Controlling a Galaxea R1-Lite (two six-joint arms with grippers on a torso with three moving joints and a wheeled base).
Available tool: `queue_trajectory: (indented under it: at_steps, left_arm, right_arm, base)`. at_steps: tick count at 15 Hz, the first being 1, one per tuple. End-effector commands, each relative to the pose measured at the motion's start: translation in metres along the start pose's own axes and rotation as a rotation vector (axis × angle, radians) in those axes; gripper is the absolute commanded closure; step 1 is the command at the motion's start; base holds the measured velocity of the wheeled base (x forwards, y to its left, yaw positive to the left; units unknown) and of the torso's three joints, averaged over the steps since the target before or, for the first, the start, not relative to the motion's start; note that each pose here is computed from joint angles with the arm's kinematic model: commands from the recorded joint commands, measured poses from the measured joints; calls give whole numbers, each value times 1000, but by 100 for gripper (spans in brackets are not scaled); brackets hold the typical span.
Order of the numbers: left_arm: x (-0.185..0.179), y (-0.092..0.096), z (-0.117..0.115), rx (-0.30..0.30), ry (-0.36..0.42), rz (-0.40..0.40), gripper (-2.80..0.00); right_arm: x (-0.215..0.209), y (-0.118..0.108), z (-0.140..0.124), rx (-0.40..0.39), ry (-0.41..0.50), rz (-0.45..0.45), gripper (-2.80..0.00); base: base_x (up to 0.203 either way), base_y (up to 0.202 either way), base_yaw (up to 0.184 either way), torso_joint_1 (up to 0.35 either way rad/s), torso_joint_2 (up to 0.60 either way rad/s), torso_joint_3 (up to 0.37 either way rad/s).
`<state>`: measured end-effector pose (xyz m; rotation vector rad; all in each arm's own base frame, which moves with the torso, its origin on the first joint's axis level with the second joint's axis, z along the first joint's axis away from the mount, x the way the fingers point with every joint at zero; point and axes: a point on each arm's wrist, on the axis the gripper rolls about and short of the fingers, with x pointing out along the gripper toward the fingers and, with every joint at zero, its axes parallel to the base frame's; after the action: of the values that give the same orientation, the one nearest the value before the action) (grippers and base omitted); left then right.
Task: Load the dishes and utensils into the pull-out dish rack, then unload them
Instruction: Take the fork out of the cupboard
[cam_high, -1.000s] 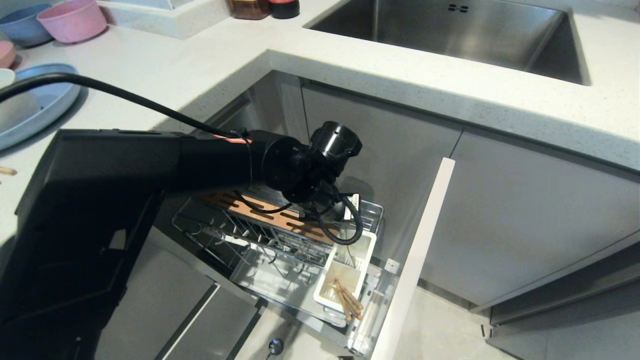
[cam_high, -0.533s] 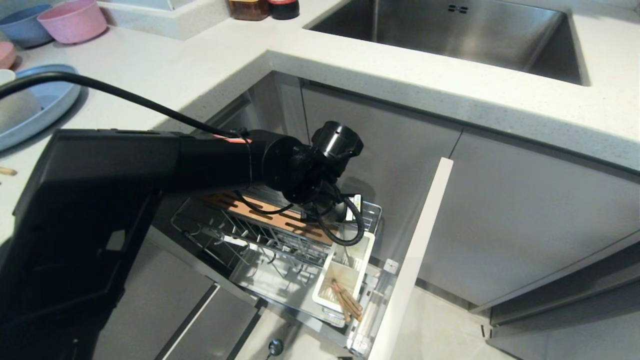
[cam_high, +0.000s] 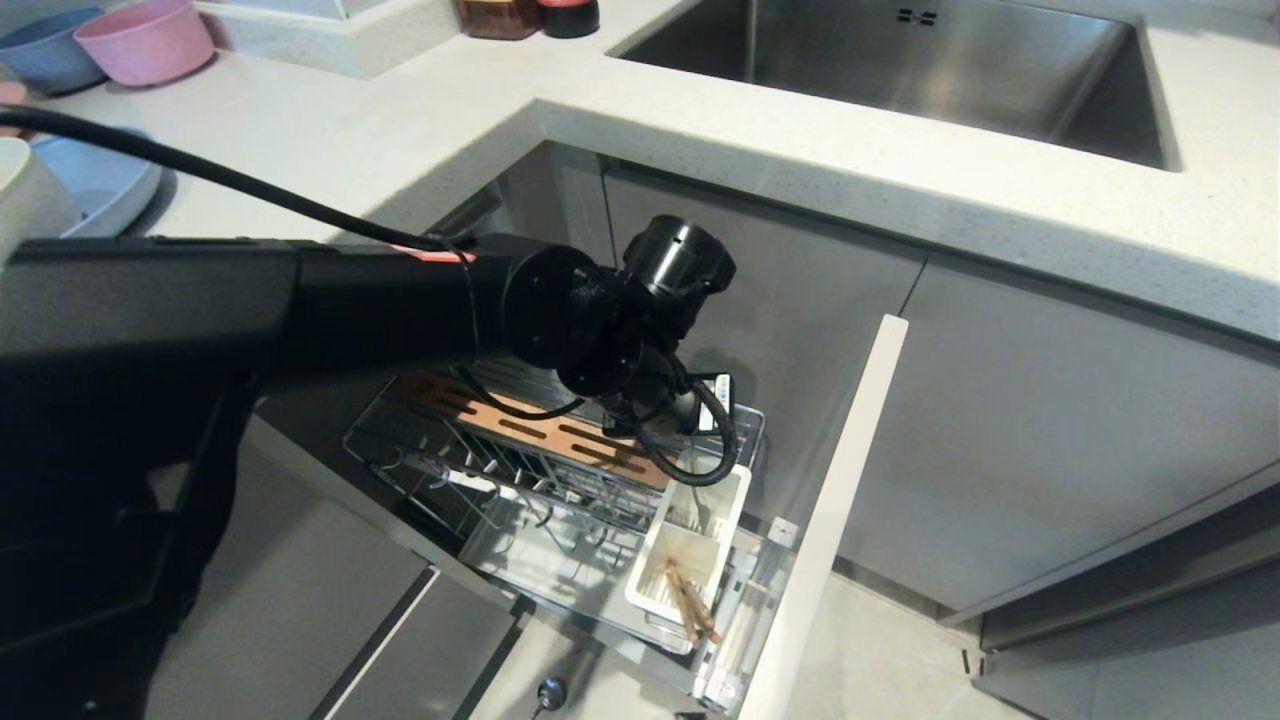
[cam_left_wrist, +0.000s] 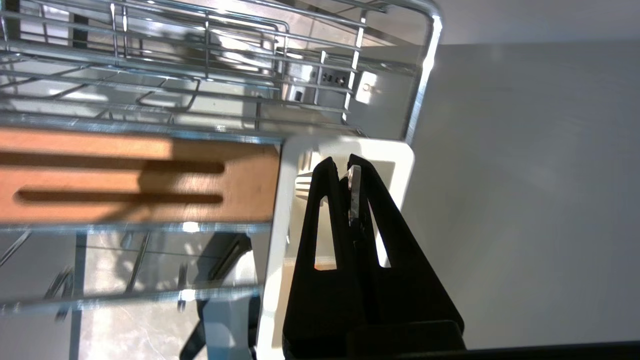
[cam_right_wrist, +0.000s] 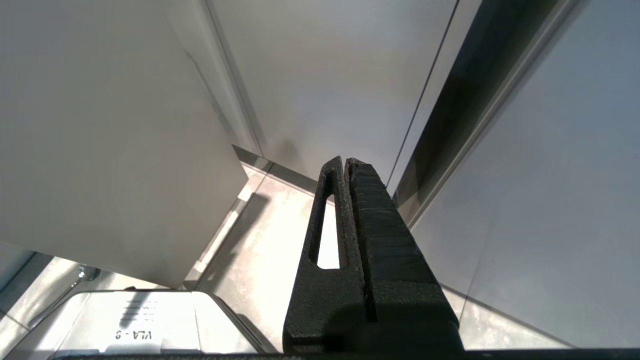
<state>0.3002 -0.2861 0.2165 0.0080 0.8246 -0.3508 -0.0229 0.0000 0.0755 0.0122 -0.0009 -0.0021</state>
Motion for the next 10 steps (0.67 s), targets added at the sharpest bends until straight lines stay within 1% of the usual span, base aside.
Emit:
queue_trajectory:
  at_steps: [1, 5, 10]
  left_arm:
    - [-24, -3, 3, -1, -25, -23, 0]
    - [-43, -7, 0, 5, -20, -38, 0]
    - [-66, -6, 0, 5, -40, -46, 0]
  right_arm:
    - [0, 0, 0, 0, 2, 1, 0]
    - [0, 0, 0, 0, 1, 1, 0]
    - [0, 0, 0, 0, 1, 1, 0]
  base:
    - [0, 0, 0, 0, 0, 0]
    - [0, 0, 0, 0, 0, 0]
    - [0, 0, 0, 0, 0, 0]
